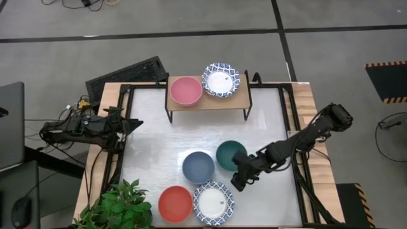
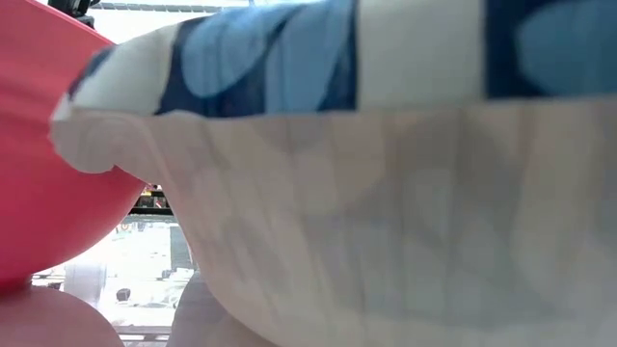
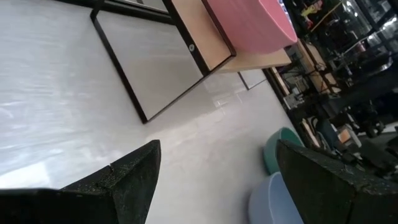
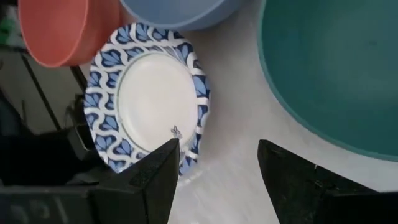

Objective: Place and stack bowls onto a shelf
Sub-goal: Stack the white patterned bowl on top of the white patterned bowl on the shelf

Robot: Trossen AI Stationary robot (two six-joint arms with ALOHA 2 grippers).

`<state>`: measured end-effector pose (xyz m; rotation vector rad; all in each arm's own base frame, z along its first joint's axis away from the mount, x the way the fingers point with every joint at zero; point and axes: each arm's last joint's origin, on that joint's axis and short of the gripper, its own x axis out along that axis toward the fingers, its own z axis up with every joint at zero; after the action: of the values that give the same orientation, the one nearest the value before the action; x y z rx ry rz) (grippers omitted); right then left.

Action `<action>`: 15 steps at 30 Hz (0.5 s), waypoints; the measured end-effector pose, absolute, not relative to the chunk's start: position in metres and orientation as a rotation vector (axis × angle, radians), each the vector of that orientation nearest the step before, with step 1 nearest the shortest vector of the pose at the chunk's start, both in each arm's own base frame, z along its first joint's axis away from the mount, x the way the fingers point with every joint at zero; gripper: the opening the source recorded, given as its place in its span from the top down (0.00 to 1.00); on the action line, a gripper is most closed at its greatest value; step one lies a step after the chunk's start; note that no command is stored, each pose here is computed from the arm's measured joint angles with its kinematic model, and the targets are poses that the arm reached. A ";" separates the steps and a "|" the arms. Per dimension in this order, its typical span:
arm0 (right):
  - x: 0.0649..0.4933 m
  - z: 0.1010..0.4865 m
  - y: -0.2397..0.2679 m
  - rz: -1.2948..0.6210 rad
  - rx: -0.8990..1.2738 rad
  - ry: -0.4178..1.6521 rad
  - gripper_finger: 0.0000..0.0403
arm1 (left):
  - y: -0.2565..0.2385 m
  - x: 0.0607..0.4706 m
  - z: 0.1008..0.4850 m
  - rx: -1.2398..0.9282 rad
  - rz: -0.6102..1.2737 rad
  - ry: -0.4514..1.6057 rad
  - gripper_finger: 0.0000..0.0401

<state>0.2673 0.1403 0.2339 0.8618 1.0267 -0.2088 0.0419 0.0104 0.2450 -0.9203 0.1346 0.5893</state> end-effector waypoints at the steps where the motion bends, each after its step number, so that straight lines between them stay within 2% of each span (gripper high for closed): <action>1: 0.266 0.232 0.142 -0.212 0.870 1.014 0.39 | 0.010 0.042 0.245 -0.919 0.590 0.138 0.25; 8: 0.260 0.227 0.155 -0.228 0.899 0.967 0.39 | 0.011 0.040 0.241 -0.899 0.612 0.180 0.25; 15: 0.268 0.205 0.174 -0.246 0.930 0.995 0.39 | 0.011 0.038 0.237 -0.880 0.637 0.211 0.25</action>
<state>0.2678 0.1738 0.2048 0.9301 0.9947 -0.2461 0.0379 0.0109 0.2374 -0.8798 0.2108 0.6368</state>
